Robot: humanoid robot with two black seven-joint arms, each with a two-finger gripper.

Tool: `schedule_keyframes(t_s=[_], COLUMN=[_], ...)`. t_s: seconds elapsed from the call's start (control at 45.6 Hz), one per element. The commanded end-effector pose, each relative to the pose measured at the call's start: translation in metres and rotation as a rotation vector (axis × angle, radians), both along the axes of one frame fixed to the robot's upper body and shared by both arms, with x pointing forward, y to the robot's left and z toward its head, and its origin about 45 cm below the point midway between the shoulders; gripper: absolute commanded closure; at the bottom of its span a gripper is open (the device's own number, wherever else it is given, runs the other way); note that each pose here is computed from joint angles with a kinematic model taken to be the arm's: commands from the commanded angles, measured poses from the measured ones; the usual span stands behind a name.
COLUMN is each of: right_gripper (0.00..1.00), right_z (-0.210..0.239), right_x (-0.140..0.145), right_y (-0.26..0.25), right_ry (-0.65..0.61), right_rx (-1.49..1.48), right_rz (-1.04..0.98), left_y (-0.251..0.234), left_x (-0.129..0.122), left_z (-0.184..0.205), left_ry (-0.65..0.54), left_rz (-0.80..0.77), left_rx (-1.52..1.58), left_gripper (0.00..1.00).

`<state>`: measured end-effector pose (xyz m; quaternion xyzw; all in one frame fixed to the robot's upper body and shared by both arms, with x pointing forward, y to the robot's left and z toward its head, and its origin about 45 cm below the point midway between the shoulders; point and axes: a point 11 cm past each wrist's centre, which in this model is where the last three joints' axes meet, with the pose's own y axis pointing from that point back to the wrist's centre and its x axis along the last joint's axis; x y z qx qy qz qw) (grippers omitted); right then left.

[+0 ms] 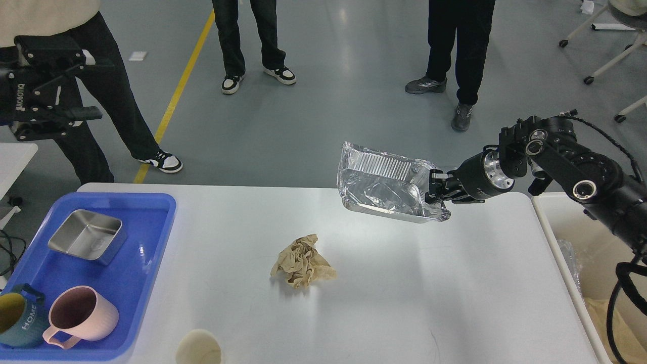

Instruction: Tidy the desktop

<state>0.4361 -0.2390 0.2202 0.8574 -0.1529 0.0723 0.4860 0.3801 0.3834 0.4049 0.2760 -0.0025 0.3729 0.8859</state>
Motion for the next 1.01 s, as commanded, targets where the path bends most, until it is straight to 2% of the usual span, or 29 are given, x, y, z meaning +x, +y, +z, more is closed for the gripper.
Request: schedule_keyframes(t_s=[0.0,0.175,0.263,0.505,0.658,0.79,0.987], right_gripper=[1.00,1.00,1.00,1.00,1.00,1.00,1.00], right_z=[0.001,0.003,0.002,0.003,0.003,0.004,0.004], right_x=[0.001,0.001,0.001,0.001,0.002,0.002,0.002], right_y=[0.001,0.001,0.002,0.004,0.002,0.003,0.003], right_ry=[-0.003,-0.006,-0.005,-0.009,-0.009,-0.013,-0.012], right_rx=[0.000,0.000,0.001,0.002,0.000,0.002,0.001], right_rz=[0.002,0.003,0.003,0.004,0.002,0.003,0.004], left_y=[0.006,0.039,0.064,0.079,0.073,0.047,-0.007], left_x=[-0.048,-0.123,-0.139,-0.148,-0.142,-0.143,-0.126], left_z=[0.013,0.014,0.017,-0.015,-0.038,-0.080,-0.137], left_ry=[0.034,0.182,0.207,0.291,0.326,0.387,0.378], left_rz=[-0.072,-0.137,-0.058,-0.027,-0.073,-0.146,-0.279], left_rx=[0.129,0.260,0.313,0.302,0.363,0.388,0.457], left_gripper=[0.09,0.09,0.09,0.09,0.09,0.09,0.09])
